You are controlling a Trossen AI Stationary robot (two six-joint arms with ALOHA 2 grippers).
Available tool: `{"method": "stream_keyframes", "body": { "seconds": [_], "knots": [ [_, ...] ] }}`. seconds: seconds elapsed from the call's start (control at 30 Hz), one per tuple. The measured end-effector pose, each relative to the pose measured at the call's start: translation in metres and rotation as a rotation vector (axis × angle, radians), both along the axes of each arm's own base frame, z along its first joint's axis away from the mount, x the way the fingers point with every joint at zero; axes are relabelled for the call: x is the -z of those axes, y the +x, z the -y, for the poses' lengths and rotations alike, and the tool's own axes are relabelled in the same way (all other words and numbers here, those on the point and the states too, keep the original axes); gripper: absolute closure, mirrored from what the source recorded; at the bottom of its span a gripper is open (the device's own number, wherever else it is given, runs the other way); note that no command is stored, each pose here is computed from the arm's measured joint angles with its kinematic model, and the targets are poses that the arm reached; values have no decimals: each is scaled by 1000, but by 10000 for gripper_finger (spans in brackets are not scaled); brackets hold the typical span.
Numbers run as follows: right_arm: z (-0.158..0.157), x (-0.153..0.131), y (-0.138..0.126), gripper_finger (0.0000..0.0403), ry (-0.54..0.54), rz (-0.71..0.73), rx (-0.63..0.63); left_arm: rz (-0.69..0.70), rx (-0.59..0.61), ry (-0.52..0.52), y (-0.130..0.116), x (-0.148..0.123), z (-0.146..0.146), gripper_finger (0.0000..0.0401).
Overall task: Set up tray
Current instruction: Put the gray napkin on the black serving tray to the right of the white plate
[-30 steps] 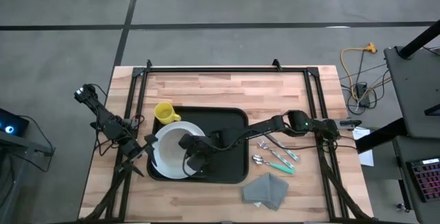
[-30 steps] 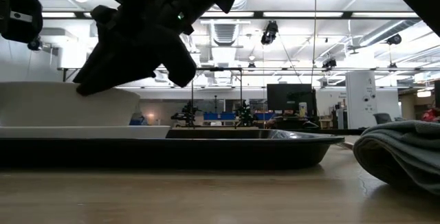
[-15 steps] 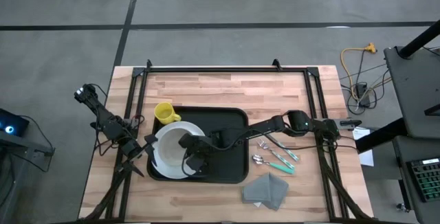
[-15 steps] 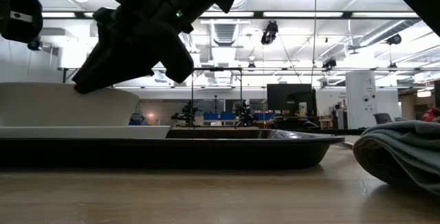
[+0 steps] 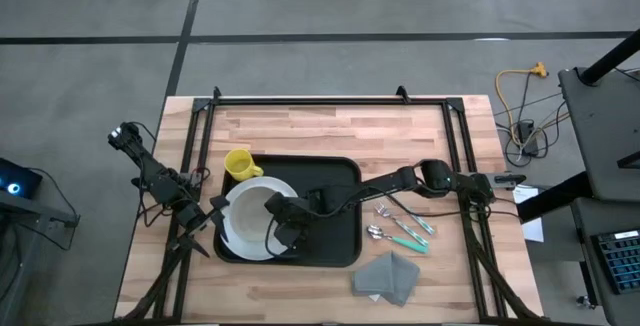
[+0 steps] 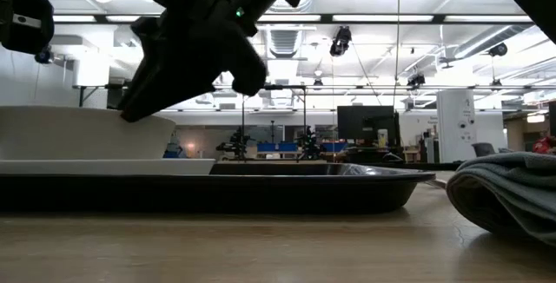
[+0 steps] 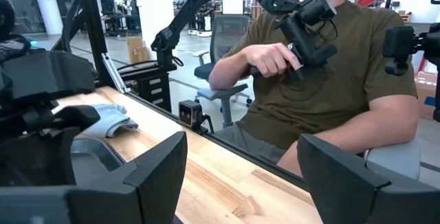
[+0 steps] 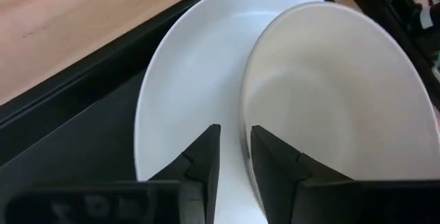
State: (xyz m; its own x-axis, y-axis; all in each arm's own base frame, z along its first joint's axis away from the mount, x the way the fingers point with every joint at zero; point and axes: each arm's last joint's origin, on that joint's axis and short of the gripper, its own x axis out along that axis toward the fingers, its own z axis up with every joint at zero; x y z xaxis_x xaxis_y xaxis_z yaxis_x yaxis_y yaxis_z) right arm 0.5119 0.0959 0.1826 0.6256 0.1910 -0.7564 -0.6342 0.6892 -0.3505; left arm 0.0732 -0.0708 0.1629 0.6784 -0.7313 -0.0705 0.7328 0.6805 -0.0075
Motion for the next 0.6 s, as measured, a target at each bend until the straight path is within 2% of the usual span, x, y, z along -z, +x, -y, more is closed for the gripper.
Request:
{"method": "stream_keyframes", "body": {
  "seconds": [0.3, 0.6],
  "knots": [
    [2, -19, -8, 330, 34, -24, 56, 0, 0, 0, 0, 0, 0, 146],
    [4, -21, -16, 319, 19, -101, 95, 0, 0, 0, 0, 0, 0, 146]
  ]
}}
